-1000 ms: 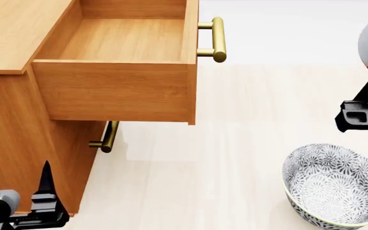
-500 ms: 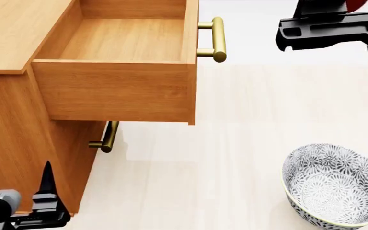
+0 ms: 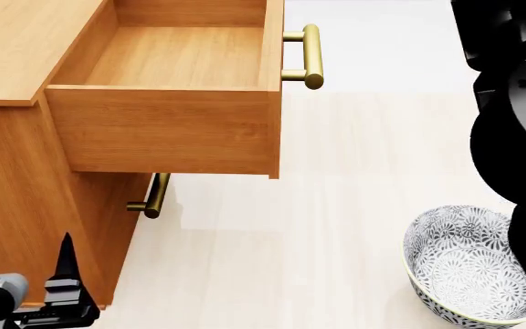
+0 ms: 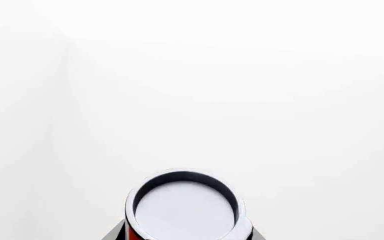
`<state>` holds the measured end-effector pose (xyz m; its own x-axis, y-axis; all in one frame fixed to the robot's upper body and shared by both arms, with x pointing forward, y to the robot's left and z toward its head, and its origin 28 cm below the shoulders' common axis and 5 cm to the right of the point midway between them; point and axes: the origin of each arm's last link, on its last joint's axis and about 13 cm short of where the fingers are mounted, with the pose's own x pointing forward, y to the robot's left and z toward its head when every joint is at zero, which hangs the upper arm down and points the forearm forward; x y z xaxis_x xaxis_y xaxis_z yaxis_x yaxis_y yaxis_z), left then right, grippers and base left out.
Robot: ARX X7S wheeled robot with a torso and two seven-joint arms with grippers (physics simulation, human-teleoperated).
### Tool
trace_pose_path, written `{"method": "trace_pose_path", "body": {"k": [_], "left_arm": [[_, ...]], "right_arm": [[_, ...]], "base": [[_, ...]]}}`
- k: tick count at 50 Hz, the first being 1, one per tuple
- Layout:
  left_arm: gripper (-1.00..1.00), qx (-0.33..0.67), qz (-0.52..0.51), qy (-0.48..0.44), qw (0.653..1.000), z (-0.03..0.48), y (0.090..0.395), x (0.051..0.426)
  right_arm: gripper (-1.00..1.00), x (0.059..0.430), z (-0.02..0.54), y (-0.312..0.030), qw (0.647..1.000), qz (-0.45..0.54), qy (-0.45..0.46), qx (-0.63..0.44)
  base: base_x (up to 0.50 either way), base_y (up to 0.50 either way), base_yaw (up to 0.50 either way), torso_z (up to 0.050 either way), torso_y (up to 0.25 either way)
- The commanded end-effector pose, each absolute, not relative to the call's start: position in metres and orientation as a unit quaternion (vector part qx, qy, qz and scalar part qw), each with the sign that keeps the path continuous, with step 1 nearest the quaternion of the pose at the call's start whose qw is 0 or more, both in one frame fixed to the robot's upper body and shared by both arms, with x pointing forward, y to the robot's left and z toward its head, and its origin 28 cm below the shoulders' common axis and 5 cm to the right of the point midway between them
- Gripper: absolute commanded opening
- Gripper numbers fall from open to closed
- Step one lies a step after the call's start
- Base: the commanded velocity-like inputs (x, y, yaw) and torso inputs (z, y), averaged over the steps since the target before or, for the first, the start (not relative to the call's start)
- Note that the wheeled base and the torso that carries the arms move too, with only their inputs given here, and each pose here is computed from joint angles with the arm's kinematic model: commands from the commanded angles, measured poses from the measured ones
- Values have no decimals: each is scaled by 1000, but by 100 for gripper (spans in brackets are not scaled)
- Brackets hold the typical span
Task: Put the ketchup in the top drawer of the cabinet.
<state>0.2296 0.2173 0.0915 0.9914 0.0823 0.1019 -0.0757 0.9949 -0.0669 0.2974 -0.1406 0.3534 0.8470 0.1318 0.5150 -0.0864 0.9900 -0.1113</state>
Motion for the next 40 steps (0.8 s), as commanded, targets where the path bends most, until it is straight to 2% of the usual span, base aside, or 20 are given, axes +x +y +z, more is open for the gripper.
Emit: {"method": "trace_pose_path", "body": {"k": [1,25,40], "left_arm": [[100,-34,39,-51,997,90,216,229],[100,-32,41,-52,997,91,216,232],[100,-31,42,-51,997,92,214,233]], "right_arm": [[-100,324,370,-132,961,61,-264,-62],[-100,374,414,-91,957,114,-261,-55],[-100,412,418,-64,950,161,-259,-62]], "base": [[0,0,0,0,0],[0,0,0,0,0],[0,0,0,0,1]]}}
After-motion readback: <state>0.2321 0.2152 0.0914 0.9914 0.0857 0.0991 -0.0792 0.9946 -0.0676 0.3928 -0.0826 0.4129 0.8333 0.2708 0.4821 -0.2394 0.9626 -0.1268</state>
